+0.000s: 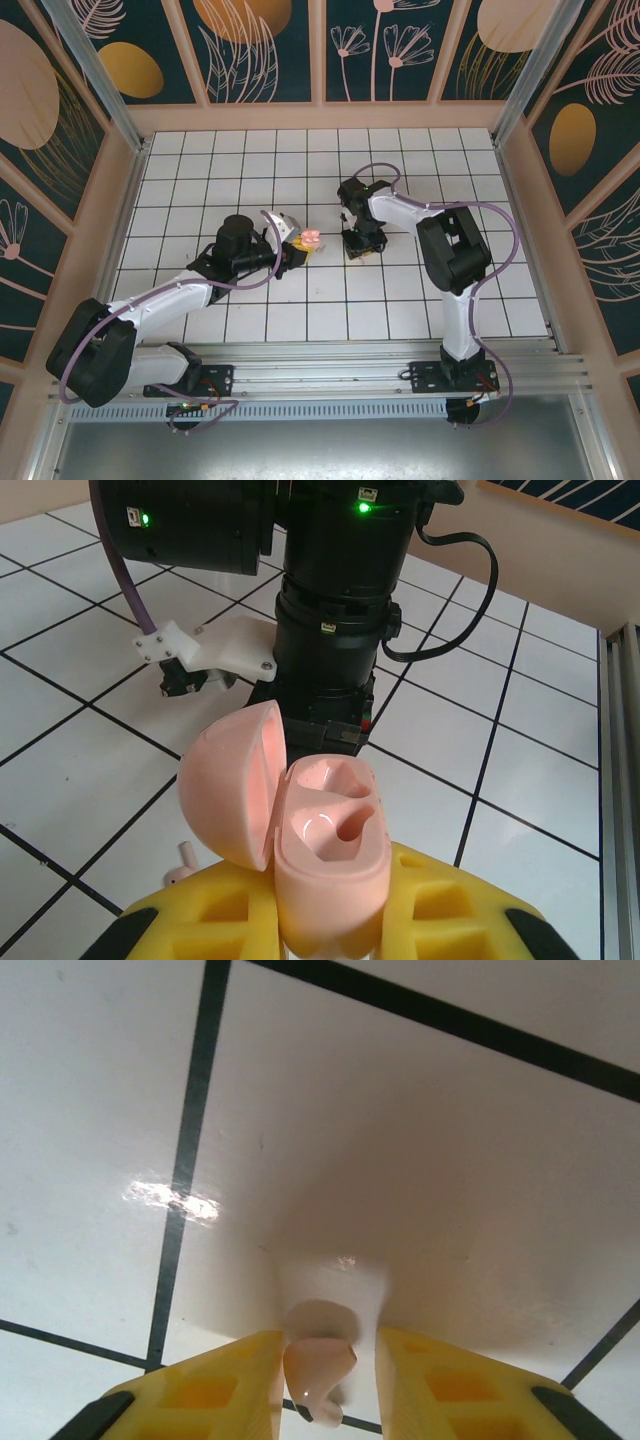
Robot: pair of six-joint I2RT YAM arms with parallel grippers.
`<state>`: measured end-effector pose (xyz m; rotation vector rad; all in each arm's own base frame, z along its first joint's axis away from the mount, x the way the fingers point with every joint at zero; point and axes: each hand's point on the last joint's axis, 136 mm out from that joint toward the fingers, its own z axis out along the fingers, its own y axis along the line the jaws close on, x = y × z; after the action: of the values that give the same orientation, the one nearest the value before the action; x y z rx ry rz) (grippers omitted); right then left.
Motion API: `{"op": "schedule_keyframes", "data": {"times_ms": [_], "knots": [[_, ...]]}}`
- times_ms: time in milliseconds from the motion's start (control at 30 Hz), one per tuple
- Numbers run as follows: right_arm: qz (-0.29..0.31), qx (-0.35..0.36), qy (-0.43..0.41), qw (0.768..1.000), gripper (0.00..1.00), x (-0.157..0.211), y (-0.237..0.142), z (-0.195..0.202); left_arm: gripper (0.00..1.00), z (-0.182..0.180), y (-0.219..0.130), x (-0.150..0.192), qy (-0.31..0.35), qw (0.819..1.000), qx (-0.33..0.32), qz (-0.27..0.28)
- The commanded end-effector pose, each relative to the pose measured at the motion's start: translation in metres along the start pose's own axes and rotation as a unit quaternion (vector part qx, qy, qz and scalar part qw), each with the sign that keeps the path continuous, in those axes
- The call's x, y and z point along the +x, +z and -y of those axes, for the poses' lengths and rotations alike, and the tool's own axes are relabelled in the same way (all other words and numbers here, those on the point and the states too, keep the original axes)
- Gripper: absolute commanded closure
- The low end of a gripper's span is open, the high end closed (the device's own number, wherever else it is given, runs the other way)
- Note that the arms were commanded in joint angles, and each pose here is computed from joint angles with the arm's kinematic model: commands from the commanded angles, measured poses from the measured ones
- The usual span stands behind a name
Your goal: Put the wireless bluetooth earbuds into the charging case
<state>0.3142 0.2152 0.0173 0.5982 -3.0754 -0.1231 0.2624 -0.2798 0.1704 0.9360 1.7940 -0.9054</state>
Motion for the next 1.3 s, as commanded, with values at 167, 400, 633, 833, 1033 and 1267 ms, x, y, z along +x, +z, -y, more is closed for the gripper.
{"op": "schedule_keyframes", "data": {"times_ms": [167, 400, 633, 833, 1033, 1267], "knots": [[-0.011, 0.007, 0.01, 1.0, 0.74, 0.012, 0.004, 0.0, 0.87, 0.003, -0.003, -0.011, 0.003, 1.0, -0.001, 0.011], [0.043, -0.021, 0.035, 0.998, 0.79, 0.002, -0.017, -0.005, 0.87, 0.002, -0.003, -0.012, 0.003, 1.0, -0.003, 0.014], [0.109, -0.054, 0.064, 0.991, 0.82, -0.011, -0.043, -0.009, 0.87, 0.0, -0.003, -0.014, 0.006, 1.0, -0.007, 0.019], [0.213, -0.104, 0.092, 0.967, 0.82, -0.032, -0.089, -0.02, 0.88, 0.0, 0.0, -0.017, 0.005, 0.999, -0.004, 0.037], [0.331, -0.213, 0.093, 0.915, 0.81, -0.043, -0.158, -0.054, 0.9, 0.002, 0.002, -0.025, 0.018, 0.998, 0.004, 0.066], [0.408, -0.221, 0.066, 0.883, 0.81, -0.028, -0.219, -0.078, 0.9, 0.0, 0.001, -0.031, 0.077, 0.993, -0.012, 0.089]]}}
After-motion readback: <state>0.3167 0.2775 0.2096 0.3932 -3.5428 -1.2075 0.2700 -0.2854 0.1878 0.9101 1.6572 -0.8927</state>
